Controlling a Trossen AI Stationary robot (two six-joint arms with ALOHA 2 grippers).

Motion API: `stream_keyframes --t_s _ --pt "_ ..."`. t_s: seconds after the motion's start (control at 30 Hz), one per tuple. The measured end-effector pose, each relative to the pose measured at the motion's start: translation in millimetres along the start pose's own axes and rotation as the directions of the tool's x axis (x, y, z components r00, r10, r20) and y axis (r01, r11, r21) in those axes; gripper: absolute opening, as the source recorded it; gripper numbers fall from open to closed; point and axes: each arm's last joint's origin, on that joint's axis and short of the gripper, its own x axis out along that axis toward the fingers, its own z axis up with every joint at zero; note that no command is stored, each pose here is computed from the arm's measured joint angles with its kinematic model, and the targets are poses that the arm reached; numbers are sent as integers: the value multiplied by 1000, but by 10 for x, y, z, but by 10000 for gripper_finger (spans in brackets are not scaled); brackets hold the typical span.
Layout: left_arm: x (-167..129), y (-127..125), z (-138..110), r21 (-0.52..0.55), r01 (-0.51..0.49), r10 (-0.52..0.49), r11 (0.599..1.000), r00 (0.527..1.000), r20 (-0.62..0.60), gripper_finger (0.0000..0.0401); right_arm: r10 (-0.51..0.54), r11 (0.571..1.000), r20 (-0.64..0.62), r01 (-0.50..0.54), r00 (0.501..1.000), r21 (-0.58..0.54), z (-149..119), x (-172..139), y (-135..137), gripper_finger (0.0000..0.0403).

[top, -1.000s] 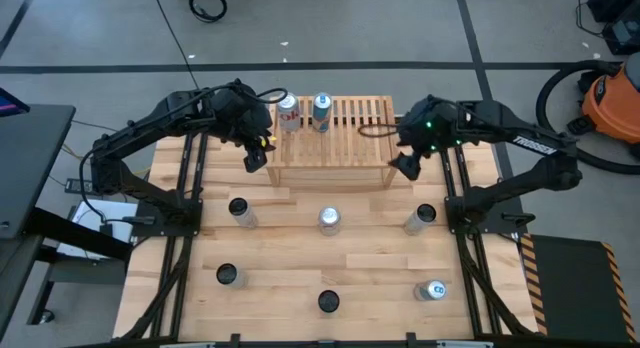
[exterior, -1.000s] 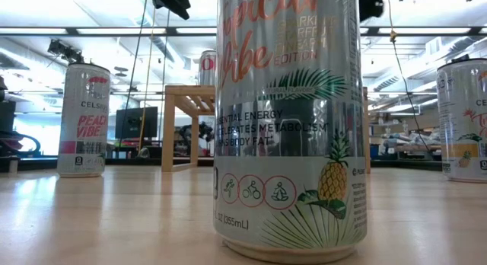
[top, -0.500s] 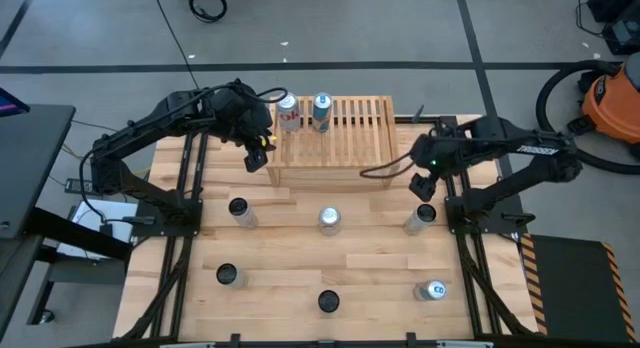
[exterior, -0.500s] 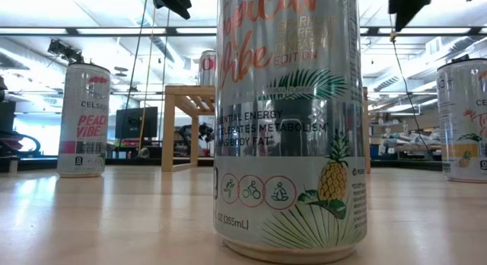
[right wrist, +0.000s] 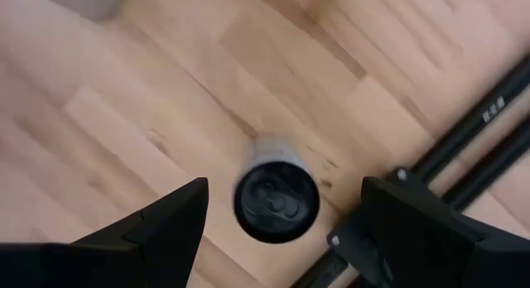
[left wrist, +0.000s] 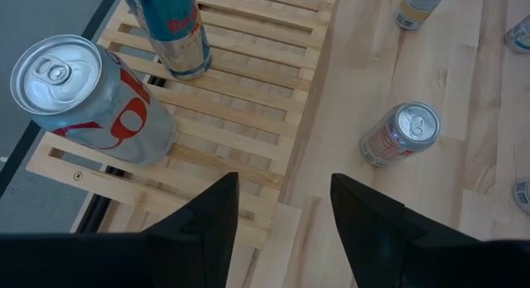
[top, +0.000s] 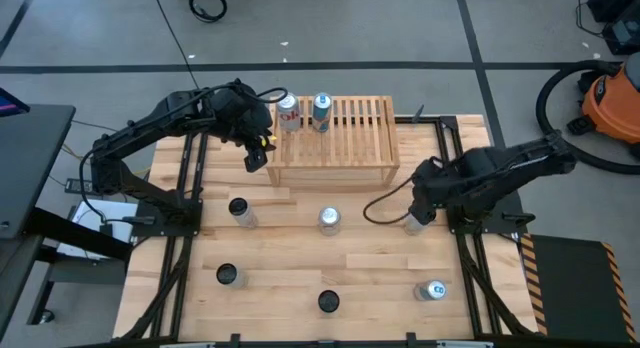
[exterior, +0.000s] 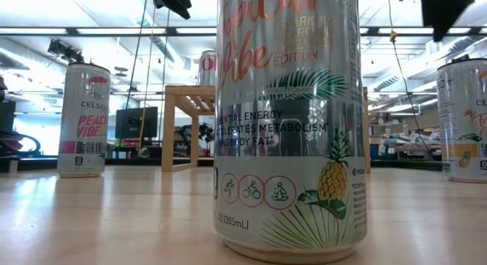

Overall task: Place canned beverage on shelf
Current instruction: Put the top white-yellow soda can on the shelf

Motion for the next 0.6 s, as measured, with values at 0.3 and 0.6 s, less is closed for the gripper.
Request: stream_keyframes --t_s 0.3,0.6 --pt "0 1 0 0 0 0 1000 1000 0 192 -37 998 -17 38 999 57 -247 242 90 327" --pt "0 1 0 -5 -1 1 1000 1000 0 192 -76 995 -3 76 997 72 -378 406 119 327"
